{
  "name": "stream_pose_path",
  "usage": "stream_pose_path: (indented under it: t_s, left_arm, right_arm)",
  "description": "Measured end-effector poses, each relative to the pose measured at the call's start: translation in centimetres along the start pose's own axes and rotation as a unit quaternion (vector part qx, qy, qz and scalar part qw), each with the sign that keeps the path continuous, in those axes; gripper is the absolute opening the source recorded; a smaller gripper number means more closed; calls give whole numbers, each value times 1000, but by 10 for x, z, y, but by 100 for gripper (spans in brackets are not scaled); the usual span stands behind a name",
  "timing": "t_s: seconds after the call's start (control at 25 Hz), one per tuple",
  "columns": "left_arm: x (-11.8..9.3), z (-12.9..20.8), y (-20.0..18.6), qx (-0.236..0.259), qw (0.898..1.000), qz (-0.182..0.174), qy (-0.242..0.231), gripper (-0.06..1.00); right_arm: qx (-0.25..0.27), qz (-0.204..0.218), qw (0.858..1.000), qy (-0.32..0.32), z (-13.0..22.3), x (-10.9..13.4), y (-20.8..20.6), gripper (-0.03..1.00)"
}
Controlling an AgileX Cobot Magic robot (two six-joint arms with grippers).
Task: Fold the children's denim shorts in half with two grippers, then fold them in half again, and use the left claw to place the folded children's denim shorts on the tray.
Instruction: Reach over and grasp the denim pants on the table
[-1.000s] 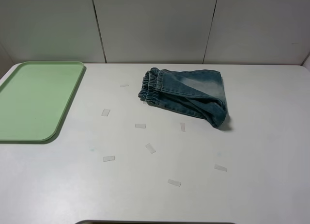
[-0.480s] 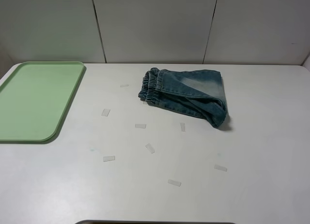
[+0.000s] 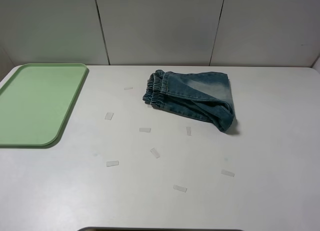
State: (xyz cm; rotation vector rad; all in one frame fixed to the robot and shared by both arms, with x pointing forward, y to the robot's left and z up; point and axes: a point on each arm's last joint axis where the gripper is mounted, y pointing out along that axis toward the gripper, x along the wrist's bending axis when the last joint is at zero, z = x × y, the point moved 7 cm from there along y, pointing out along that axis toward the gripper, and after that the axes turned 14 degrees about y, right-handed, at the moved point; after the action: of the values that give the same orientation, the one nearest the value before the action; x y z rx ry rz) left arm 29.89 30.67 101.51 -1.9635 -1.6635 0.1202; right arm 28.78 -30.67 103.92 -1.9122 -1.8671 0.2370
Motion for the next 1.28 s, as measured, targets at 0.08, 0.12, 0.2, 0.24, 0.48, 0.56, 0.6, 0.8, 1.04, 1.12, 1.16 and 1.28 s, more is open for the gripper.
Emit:
stream_pose_path:
  t_s: [0.08,0.12,0.2,0.24,0.48,0.56,0.6,0.8,1.04,1.12,1.16,1.28]
  left_arm:
    - [0,0,0,0,1000,0,0,80]
    - [0,0,0,0,1000,0,0,80]
    - [0,0,0,0,1000,0,0,80]
    - [0,0,0,0,1000,0,0,80]
    - [0,0,0,0,1000,0,0,80]
    - [0,0,0,0,1000,0,0,80]
    - [0,0,0,0,1000,0,0,80]
    - [0,0,0,0,1000,0,0,80]
    - [0,0,0,0,1000,0,0,80]
    - [0,0,0,0,1000,0,0,80]
    - [0,0,0,0,1000,0,0,80]
    - [0,0,0,0,1000,0,0,80]
  right_arm:
    - [4,8,1000,-3,5,-3,2,69]
    - [10,10,1000,-4,8,-4,4,69]
    - [20,13,1000,-4,12,-5,6,69]
    - [21,14,1000,-4,13,-5,7,69]
    - [23,18,1000,1,13,-7,7,69]
    - [20,25,999,7,13,-9,7,69]
    - [19,28,999,8,12,-10,7,69]
    - [15,32,999,11,11,-11,7,69]
    - [14,31,999,12,11,-11,7,69]
    - [14,31,999,12,11,-11,7,69]
    - [14,31,999,12,11,-11,7,69]
    - [11,29,999,12,10,-10,7,69]
